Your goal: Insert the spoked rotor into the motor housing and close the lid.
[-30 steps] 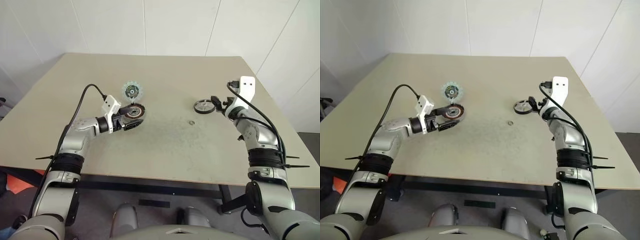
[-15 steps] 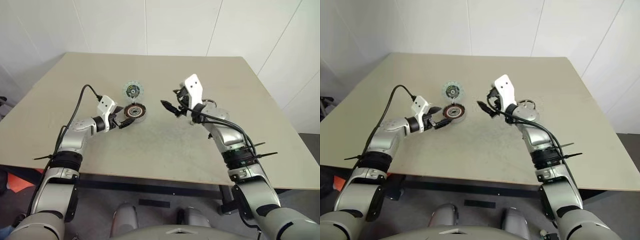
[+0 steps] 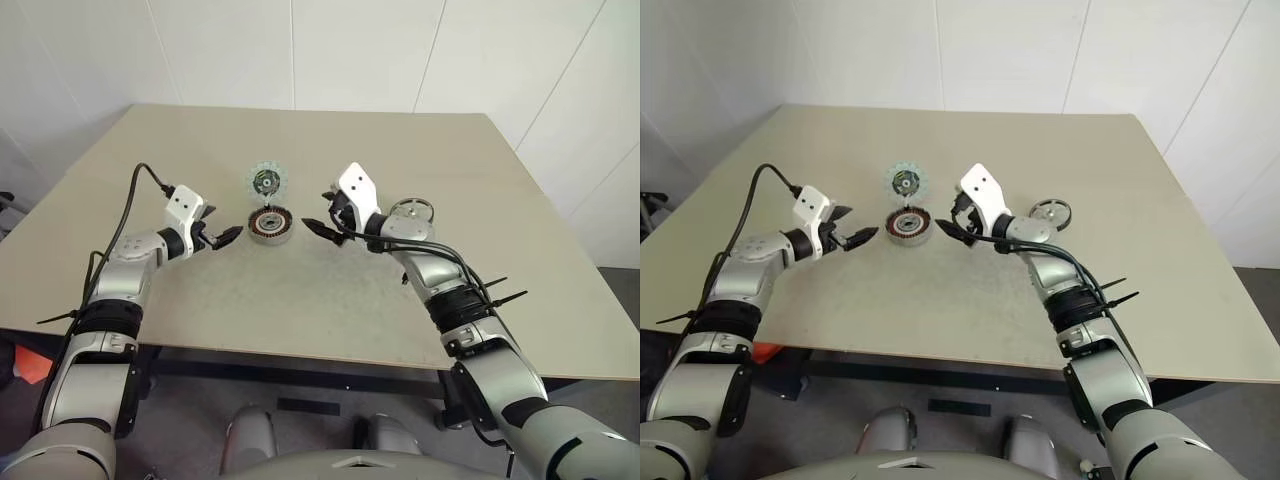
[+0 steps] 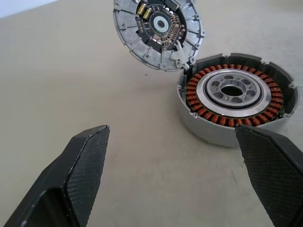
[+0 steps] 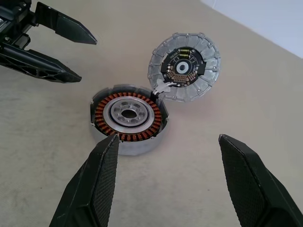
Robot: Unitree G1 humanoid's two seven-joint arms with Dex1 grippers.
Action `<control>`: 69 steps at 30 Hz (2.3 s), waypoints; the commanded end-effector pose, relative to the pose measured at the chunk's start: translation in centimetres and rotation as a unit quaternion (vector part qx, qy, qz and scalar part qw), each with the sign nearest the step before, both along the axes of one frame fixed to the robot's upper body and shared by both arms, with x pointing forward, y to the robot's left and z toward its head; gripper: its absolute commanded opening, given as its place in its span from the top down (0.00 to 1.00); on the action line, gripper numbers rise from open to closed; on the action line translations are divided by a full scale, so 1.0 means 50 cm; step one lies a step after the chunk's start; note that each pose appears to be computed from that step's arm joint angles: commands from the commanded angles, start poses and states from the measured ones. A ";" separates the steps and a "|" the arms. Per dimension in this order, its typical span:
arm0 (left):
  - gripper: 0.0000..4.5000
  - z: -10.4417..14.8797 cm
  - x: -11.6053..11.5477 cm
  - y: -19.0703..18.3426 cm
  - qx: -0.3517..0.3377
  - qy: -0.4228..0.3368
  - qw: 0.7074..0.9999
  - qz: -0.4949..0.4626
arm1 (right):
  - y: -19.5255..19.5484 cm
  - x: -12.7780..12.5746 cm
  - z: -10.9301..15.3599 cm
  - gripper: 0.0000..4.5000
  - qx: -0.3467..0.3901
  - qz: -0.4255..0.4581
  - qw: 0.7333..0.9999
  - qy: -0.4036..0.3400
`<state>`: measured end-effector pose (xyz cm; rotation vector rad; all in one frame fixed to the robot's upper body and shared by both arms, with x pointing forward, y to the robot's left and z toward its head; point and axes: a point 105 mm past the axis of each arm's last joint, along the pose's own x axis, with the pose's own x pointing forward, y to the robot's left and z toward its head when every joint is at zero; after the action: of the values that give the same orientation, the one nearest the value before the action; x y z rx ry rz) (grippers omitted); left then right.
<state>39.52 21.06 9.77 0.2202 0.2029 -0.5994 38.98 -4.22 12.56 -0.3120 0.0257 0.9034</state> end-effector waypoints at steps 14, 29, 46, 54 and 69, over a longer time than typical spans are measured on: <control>0.00 0.232 0.048 -0.104 0.291 -0.262 0.903 -0.175 | -0.066 0.009 0.045 0.16 0.018 -0.065 0.997 -0.046; 0.00 0.190 0.062 -0.150 0.526 -0.207 0.756 -0.330 | -0.093 0.015 0.064 0.16 0.022 -0.101 0.993 -0.062; 0.00 0.157 0.054 -0.176 0.661 -0.119 0.606 -0.426 | -0.120 0.018 0.100 0.16 0.019 -0.122 0.989 -0.077; 0.00 0.091 0.042 -0.156 0.667 -0.078 0.591 -0.448 | -0.126 0.021 0.116 0.16 0.027 -0.138 0.986 -0.085; 0.00 0.031 0.041 -0.176 0.659 -0.059 0.604 -0.444 | -0.128 0.022 0.123 0.16 0.039 -0.151 0.984 -0.087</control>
<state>41.19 12.24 10.90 1.9065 0.3860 -1.3748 40.24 -10.69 15.86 -0.3091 -0.0267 0.5844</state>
